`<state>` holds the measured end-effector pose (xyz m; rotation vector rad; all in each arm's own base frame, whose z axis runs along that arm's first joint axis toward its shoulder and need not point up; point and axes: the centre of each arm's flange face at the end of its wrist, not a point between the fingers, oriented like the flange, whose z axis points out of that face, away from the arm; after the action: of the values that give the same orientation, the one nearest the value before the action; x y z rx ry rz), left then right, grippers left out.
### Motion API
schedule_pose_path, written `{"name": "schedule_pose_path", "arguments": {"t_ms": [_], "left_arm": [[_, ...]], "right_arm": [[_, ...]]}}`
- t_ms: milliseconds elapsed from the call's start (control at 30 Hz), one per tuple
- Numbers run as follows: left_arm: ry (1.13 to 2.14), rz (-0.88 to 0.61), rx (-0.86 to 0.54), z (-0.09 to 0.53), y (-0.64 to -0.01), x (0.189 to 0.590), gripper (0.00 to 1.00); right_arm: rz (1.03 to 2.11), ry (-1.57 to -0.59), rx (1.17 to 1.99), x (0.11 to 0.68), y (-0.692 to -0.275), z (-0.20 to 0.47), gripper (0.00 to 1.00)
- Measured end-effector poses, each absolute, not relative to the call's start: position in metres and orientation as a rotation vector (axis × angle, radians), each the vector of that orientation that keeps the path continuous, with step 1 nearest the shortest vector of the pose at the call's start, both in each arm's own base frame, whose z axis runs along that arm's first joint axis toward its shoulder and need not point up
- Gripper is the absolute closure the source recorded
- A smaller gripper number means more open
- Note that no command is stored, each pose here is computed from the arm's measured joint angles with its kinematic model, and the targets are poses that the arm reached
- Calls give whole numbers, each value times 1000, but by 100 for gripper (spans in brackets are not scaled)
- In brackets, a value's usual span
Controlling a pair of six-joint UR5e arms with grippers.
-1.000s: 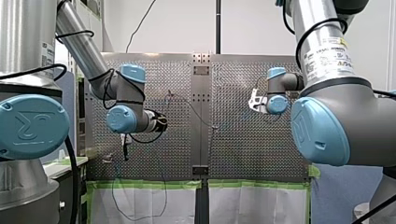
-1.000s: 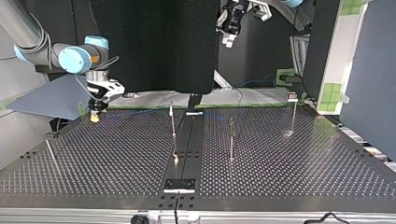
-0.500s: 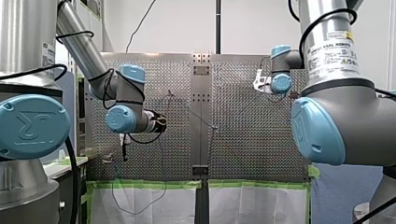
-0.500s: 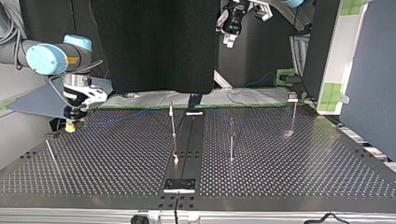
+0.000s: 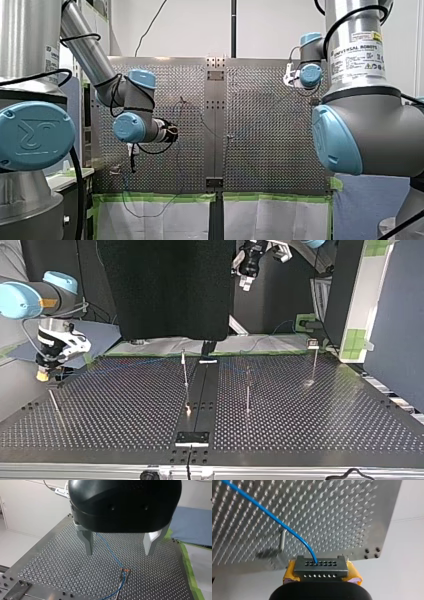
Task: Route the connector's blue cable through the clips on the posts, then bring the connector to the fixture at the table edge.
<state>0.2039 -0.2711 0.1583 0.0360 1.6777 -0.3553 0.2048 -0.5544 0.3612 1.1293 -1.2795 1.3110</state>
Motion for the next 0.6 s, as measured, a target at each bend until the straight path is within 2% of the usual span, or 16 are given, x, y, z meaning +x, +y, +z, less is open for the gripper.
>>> {"name": "schedule_pose_path", "arguments": {"t_ms": [333,600], "left_arm": [[1686,-349,38,158,-270,204,0],[1687,-343,34,157,-269,205,0]], "right_arm": [[1156,-1307,1258,186,-566,328,100],[1151,-1284,1301,176,-573,321,100]]}}
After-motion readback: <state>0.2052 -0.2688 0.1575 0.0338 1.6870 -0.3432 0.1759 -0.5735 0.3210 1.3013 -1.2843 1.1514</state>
